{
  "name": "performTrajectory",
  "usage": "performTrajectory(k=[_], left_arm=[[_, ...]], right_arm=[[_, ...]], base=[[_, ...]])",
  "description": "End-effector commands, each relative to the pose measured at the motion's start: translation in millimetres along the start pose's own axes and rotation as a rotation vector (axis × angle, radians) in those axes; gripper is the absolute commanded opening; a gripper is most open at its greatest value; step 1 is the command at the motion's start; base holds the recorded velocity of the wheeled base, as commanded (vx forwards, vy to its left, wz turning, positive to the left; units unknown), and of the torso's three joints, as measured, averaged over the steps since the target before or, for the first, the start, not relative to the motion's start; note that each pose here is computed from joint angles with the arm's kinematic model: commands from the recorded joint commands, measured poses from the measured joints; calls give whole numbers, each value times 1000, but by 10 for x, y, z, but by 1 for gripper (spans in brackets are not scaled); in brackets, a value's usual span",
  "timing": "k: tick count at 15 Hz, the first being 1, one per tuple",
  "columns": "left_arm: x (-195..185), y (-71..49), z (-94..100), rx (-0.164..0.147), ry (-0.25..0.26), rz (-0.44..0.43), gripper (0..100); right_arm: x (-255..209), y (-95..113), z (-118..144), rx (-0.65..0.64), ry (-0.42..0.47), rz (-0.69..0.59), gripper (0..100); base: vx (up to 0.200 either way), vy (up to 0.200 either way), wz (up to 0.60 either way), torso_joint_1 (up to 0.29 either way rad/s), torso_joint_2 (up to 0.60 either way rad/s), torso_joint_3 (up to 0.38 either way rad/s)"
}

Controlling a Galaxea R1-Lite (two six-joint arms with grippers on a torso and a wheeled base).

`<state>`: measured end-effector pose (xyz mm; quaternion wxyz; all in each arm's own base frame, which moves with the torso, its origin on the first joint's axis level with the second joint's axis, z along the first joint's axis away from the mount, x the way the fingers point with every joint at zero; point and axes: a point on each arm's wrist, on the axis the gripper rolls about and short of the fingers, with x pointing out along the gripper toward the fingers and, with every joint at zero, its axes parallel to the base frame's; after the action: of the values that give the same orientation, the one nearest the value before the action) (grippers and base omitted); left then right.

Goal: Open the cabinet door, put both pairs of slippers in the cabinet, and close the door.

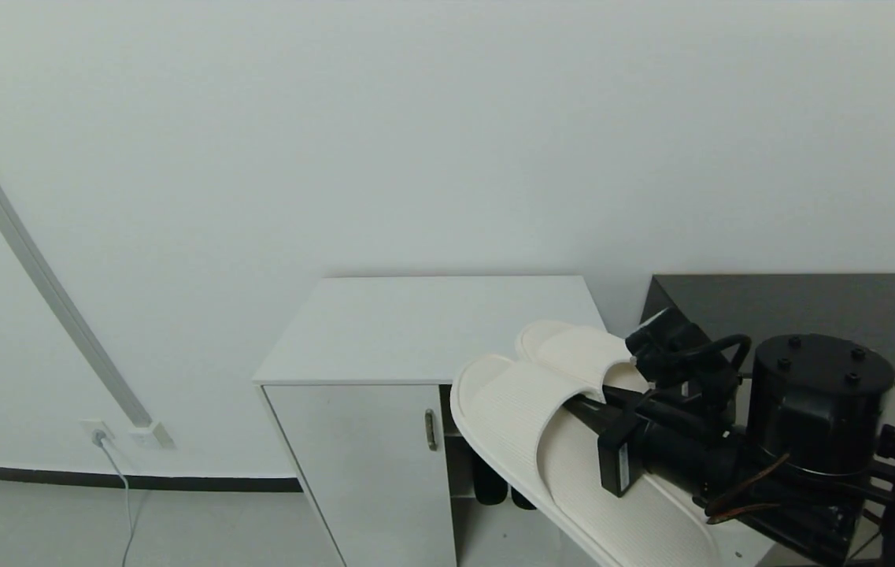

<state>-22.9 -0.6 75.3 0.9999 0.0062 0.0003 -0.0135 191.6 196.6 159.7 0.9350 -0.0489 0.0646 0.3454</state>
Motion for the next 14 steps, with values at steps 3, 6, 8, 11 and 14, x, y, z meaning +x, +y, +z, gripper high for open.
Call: performTrajectory(k=[3, 6, 8, 11, 14], left_arm=[[1, 0, 0, 0, 1, -1, 0], [1, 0, 0, 0, 1, 1, 0], [1, 0, 0, -2, 1, 1, 0], [1, 0, 0, -2, 1, 2, 0], [1, 0, 0, -2, 1, 1, 0]], right_arm=[[-3, 1, -3, -1, 0, 0, 0], [-7, 0, -15, -1, 5, 0, 0], [-17, 1, -38, -22, 13, 2, 0], [-20, 1, -57, -33, 20, 4, 0], [-22, 1, -62, -34, 22, 4, 0]], base=[[0, 0, 0, 0, 0, 0], [0, 0, 0, 0, 0, 0], [0, 0, 0, 0, 0, 0], [0, 0, 0, 0, 0, 0], [0, 0, 0, 0, 0, 0]])
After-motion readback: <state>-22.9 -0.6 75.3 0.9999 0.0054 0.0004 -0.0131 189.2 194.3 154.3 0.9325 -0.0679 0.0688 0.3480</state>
